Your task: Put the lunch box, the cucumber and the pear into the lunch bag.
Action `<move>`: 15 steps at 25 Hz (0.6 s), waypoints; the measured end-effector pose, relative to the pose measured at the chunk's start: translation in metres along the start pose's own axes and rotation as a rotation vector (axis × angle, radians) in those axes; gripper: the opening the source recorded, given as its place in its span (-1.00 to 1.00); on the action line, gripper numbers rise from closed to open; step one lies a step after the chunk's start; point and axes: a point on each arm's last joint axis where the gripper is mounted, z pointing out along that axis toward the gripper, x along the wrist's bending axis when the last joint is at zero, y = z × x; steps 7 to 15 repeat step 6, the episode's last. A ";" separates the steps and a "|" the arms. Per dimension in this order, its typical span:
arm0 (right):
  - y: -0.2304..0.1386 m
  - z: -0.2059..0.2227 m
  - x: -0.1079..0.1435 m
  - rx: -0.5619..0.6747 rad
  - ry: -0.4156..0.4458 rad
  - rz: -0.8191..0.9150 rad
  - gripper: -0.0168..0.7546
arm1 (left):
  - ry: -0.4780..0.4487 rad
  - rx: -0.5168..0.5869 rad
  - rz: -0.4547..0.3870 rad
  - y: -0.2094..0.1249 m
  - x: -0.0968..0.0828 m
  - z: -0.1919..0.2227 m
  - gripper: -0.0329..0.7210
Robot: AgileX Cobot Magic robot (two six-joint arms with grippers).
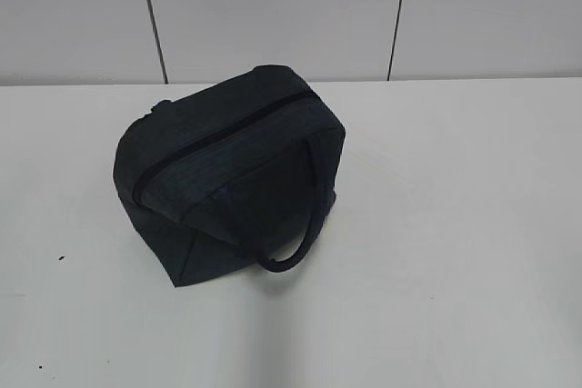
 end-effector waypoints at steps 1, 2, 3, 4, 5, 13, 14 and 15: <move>0.000 0.000 0.000 -0.002 0.000 0.000 0.35 | 0.000 0.000 0.000 0.000 0.000 0.000 -0.14; 0.000 0.000 0.000 -0.001 0.000 0.000 0.35 | 0.000 0.000 0.000 0.000 0.000 0.000 -0.14; 0.000 0.000 0.000 -0.001 0.000 0.000 0.35 | 0.000 0.000 0.000 0.000 0.000 0.000 -0.14; 0.000 0.000 0.000 -0.001 0.000 0.000 0.35 | 0.000 0.000 0.000 0.000 0.000 0.000 -0.14; 0.000 0.000 0.000 -0.001 0.000 0.000 0.35 | 0.000 0.000 0.000 0.000 0.000 0.000 -0.14; 0.000 0.000 0.000 -0.001 0.000 0.000 0.35 | 0.000 0.000 0.000 0.000 0.000 0.000 -0.14; 0.000 0.000 0.000 -0.001 0.000 0.000 0.35 | 0.000 0.000 0.000 0.000 0.000 0.000 -0.14; 0.000 0.000 0.000 -0.001 0.000 0.000 0.35 | 0.000 0.000 0.000 0.000 0.000 0.000 -0.14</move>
